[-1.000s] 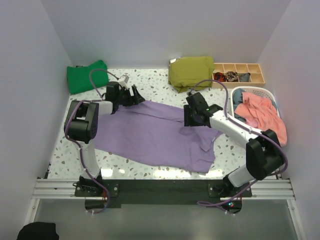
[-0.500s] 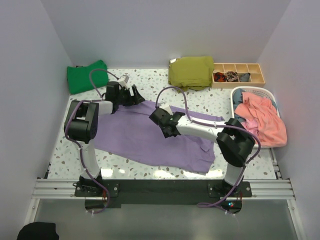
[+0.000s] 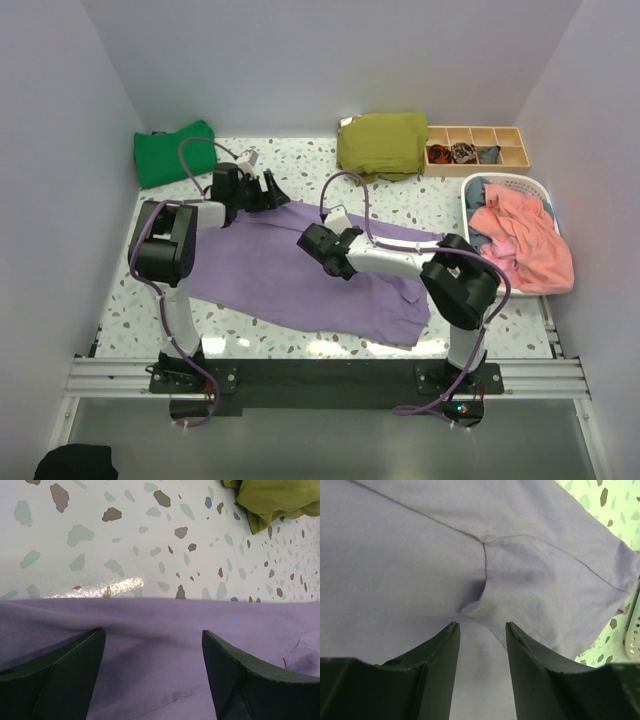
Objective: Fold and stack the t-shirts
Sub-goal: Fold the flattened tshirt in 1/3 of the way
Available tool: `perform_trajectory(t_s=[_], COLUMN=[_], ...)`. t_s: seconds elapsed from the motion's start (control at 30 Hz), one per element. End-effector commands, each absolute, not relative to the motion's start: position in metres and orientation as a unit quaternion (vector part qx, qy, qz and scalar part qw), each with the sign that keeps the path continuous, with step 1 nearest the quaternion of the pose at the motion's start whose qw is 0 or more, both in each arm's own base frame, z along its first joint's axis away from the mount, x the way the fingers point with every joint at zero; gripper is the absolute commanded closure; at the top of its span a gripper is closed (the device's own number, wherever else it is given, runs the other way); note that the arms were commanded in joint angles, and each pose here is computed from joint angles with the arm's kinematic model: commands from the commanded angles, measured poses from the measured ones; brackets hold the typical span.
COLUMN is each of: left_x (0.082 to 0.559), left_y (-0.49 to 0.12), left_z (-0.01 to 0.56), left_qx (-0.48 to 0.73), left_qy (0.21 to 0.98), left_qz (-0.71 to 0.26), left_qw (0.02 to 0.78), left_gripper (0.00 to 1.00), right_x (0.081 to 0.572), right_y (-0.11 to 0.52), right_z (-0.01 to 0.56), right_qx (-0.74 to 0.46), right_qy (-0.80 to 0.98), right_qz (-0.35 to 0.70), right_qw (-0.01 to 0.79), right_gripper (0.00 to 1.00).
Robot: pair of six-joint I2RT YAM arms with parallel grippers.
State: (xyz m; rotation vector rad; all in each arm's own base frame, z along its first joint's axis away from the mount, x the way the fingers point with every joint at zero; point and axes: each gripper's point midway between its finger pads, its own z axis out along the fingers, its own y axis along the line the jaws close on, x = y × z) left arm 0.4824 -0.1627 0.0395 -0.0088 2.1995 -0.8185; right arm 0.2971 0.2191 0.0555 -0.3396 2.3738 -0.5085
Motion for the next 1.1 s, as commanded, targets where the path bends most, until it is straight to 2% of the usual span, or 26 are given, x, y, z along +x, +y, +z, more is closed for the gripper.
perform_trajectory(t_s=[0.0, 0.13, 0.3, 0.6, 0.73, 0.83, 1.07], left_x=[0.472, 0.472, 0.473, 0.472, 0.472, 0.471, 0.472], left_y=[-0.151, -0.151, -0.151, -0.151, -0.151, -0.150, -0.150], left_z=[0.009, 0.009, 0.010, 0.006, 0.005, 0.005, 0.004], left_qx=[-0.013, -0.012, -0.012, -0.013, -0.012, -0.012, -0.012], left_qy=[0.890, 0.891, 0.890, 0.892, 0.893, 0.893, 0.893], left_qz=[-0.290, -0.289, -0.290, -0.288, -0.287, -0.285, -0.287], left_qw=[0.351, 0.351, 0.351, 0.348, 0.347, 0.347, 0.346], left_gripper=[0.16, 0.16, 0.16, 0.16, 0.16, 0.16, 0.16], right_x=[0.305, 0.304, 0.307, 0.307, 0.309, 0.310, 0.313], right_y=[0.210, 0.213, 0.206, 0.199, 0.203, 0.211, 0.225], right_z=[0.055, 0.048, 0.045, 0.038, 0.032, 0.032, 0.033], right_qx=[-0.096, -0.088, -0.075, -0.064, -0.064, -0.066, -0.068], right_qy=[0.900, 0.903, 0.895, 0.887, 0.889, 0.895, 0.901], right_qz=[-0.220, -0.218, -0.241, -0.256, -0.251, -0.227, -0.198], right_qw=[0.364, 0.359, 0.367, 0.379, 0.379, 0.378, 0.380], right_gripper=[0.53, 0.53, 0.60, 0.60, 0.64, 0.55, 0.54])
